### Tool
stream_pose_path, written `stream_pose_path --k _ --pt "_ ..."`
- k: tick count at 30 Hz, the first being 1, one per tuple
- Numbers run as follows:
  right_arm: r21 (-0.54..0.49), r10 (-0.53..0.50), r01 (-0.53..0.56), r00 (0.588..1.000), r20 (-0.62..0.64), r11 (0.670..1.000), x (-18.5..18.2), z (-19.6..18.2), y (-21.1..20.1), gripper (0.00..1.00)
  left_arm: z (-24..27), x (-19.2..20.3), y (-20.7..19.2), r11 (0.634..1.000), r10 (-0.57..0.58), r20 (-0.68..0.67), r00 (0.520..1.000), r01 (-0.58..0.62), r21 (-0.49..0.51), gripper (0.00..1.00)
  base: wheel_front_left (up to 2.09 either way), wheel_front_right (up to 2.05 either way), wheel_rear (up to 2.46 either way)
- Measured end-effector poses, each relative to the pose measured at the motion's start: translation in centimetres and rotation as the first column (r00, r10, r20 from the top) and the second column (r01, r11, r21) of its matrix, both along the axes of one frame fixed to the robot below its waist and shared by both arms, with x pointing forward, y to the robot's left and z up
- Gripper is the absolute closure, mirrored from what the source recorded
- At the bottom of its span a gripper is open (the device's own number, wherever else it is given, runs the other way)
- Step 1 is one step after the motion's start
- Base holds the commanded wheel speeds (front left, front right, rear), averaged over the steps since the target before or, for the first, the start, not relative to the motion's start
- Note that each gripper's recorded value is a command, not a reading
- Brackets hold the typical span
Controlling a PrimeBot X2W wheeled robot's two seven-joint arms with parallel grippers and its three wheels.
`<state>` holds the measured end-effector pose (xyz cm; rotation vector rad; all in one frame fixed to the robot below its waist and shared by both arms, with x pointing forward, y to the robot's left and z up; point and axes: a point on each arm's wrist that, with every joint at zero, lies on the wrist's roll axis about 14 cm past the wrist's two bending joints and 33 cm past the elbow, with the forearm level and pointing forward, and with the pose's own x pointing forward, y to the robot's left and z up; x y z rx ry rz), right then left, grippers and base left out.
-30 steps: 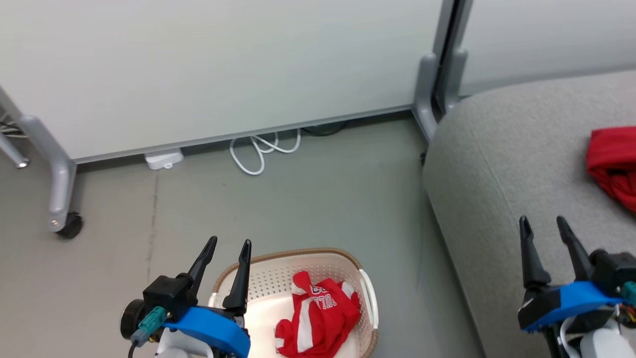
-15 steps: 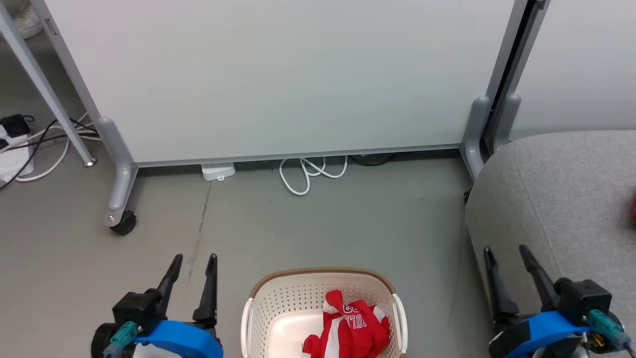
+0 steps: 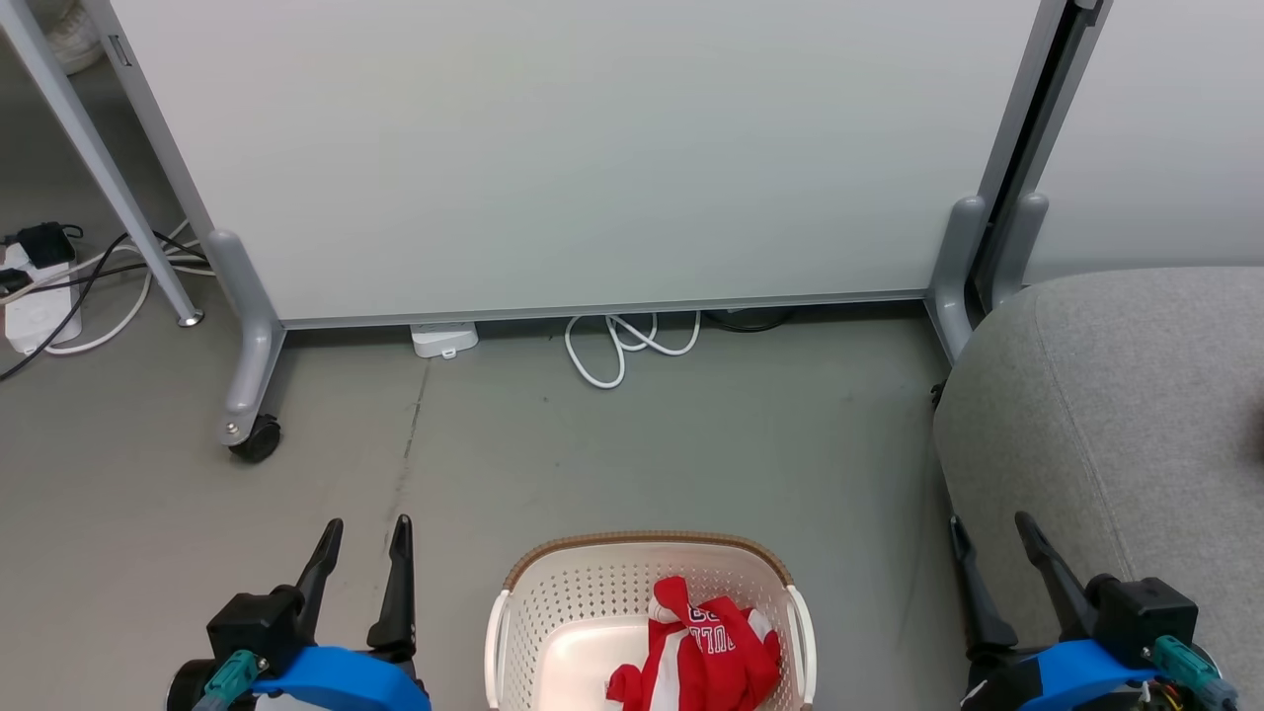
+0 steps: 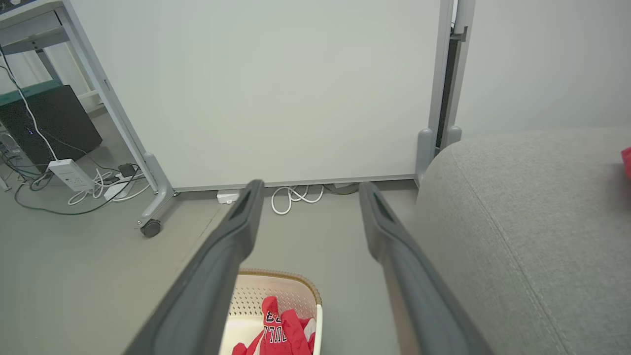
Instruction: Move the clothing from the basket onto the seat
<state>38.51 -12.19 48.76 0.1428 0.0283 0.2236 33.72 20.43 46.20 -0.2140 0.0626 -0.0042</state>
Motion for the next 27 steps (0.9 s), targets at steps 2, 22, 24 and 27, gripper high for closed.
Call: stream_pose_path --k 2,22,24,27 --pt "0.001 -0.004 0.004 1.0 -0.007 1.0 0.0 -0.3 -0.1 0.0 -0.2 0.0 -0.1 1.0 -0.001 -0.007 1.0 0.001 -0.003 0.0 0.0 0.0 0.0" --pt "0.0 -0.042 0.042 0.999 -0.016 0.999 -0.2 -0.9 -1.4 0.0 -0.6 0.5 -1.3 0.999 -0.035 -0.018 0.999 0.035 -0.003 0.0 0.0 0.0 0.0" --pt "0.0 -0.042 0.042 0.999 -0.016 0.999 -0.1 -0.9 -1.4 0.0 -0.6 0.5 -1.4 0.999 -0.039 -0.019 0.999 0.039 -0.003 0.0 0.0 0.0 0.0" --pt "0.0 -0.042 0.042 0.999 -0.019 0.999 -0.2 -1.0 -1.4 0.0 -0.7 0.7 -1.7 0.999 -0.047 -0.021 0.999 0.047 -0.003 0.0 0.0 0.0 0.0"
